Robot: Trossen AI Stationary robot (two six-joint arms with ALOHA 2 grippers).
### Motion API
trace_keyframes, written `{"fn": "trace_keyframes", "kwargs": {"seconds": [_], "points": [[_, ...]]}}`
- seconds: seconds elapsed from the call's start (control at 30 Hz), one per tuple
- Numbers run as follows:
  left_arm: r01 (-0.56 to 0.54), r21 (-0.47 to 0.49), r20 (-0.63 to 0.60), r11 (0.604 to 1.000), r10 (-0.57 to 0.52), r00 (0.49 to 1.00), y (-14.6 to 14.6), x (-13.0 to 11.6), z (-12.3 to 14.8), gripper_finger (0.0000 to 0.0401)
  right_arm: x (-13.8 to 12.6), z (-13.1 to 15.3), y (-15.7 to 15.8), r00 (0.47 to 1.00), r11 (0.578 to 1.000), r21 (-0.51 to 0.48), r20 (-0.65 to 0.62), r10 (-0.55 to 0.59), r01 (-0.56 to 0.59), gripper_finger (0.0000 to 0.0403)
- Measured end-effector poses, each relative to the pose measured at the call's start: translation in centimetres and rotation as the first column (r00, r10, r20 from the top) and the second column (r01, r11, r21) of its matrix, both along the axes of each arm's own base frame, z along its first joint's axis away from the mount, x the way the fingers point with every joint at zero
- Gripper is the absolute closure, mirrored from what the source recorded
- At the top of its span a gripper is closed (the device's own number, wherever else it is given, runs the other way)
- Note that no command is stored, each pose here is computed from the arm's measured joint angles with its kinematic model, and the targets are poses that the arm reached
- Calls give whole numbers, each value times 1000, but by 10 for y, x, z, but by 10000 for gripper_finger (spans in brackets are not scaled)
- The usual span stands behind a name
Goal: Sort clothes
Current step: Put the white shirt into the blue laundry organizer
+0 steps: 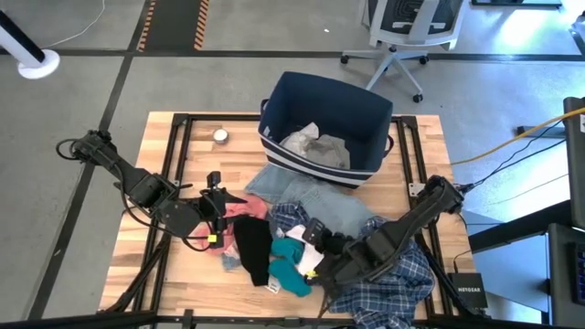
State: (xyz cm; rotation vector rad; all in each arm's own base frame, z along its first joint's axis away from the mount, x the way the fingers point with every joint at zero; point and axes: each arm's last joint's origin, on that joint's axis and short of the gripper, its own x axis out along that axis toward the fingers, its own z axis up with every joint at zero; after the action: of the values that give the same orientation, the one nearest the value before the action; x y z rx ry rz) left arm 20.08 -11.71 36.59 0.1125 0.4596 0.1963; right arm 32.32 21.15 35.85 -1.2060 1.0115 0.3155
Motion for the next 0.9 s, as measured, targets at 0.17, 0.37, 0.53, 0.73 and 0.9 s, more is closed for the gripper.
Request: {"fn": "trace_keyframes", "kwargs": {"seconds": [0.17, 0.37, 0.53, 0.73, 0.9], "points": [[-1, -2, 0, 1000, 1, 1000, 0, 0, 0, 253, -6, 29, -12, 995, 995, -79, 90, -48, 55, 386], [0, 1, -1, 1000, 0, 1000, 0, 0, 0, 253, -8, 56, -33, 972, 978, -140, 199, -124, 153, 383], [-1, -1, -1, 1000, 1, 1000, 0, 0, 0, 253, -11, 70, -59, 948, 958, -161, 253, -191, 236, 388], [-1, 0, -2, 1000, 1, 1000, 0, 0, 0, 253, -16, 88, -89, 891, 914, -184, 355, -282, 362, 383], [-1, 0, -2, 1000, 1, 1000, 0, 0, 0, 253, -26, 106, -116, 818, 852, -203, 453, -355, 482, 384]]}}
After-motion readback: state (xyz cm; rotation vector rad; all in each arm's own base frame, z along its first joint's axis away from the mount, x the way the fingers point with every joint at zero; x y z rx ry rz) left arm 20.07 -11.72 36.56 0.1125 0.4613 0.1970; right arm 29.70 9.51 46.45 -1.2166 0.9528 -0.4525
